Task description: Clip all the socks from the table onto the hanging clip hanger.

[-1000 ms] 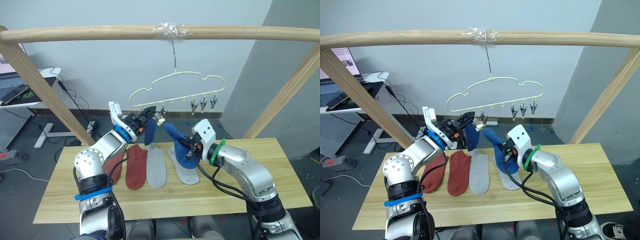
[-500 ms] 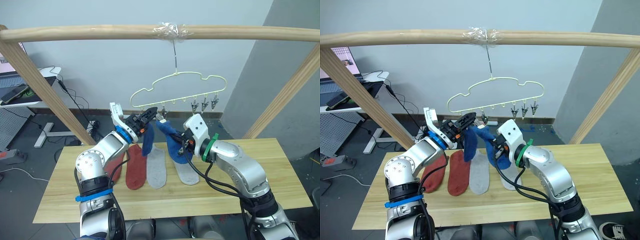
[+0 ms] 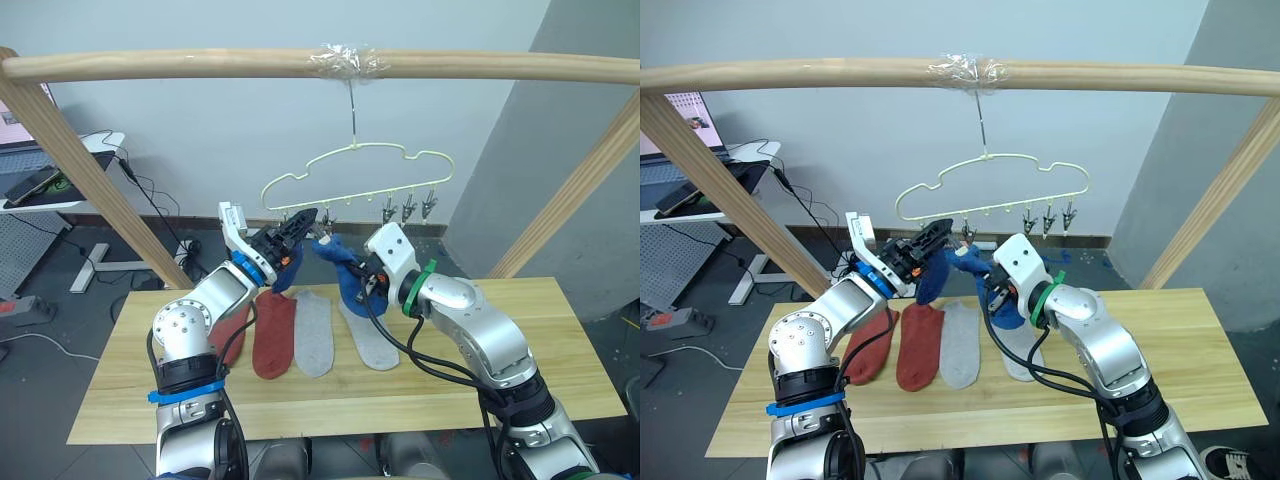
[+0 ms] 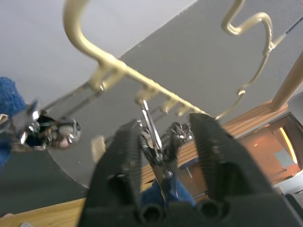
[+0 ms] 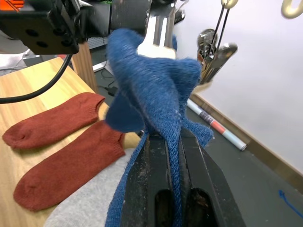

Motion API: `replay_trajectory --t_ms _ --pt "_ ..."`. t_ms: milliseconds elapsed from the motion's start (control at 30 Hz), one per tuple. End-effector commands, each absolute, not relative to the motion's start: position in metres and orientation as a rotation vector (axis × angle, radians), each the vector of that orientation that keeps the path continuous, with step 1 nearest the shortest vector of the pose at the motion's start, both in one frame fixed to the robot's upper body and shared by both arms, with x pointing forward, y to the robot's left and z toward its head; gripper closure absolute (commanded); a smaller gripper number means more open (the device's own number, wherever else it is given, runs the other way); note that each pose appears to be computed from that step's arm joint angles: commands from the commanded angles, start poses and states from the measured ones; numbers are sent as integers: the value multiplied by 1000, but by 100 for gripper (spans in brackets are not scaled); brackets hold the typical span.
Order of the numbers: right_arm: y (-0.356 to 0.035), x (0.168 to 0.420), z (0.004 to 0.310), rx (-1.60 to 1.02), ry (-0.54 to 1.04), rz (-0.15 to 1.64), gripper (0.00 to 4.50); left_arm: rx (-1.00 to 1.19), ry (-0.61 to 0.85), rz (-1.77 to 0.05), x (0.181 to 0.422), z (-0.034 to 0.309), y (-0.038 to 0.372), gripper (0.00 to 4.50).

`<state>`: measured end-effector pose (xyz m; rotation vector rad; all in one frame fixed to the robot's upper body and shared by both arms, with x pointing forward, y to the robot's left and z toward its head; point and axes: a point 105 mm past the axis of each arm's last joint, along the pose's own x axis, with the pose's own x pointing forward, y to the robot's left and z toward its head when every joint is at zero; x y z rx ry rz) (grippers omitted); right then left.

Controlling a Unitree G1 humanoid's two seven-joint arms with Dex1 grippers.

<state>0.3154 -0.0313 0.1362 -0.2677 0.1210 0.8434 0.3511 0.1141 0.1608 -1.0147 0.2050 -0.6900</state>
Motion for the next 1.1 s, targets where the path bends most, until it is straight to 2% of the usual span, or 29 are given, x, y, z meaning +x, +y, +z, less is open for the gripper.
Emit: replay_trajectory --t_ms 33,167,233,333,467,633,800,933,1100 --pt "-26 312 147 -272 67 860 450 -1007 162 -724 347 173 116 137" --pt "-27 312 142 -249 81 856 450 -982 159 -718 343 172 121 9" --pt "-24 313 138 -223 94 865 450 -921 167 -690 341 169 126 3" --pt "-10 311 128 -54 151 916 450 -606 216 -573 337 144 140 3" --pt "6 310 118 175 246 970 349 -296 198 -499 330 135 154 0" --pt "4 315 100 193 295 961 180 -330 161 -631 311 144 152 0" --pt "-17 311 86 85 288 906 9 -282 119 -647 300 145 149 0" --pt "-55 313 83 -78 217 781 4 -245 74 -639 298 145 138 0" --pt "-79 306 91 -109 148 690 4 -129 6 -615 300 142 129 0"
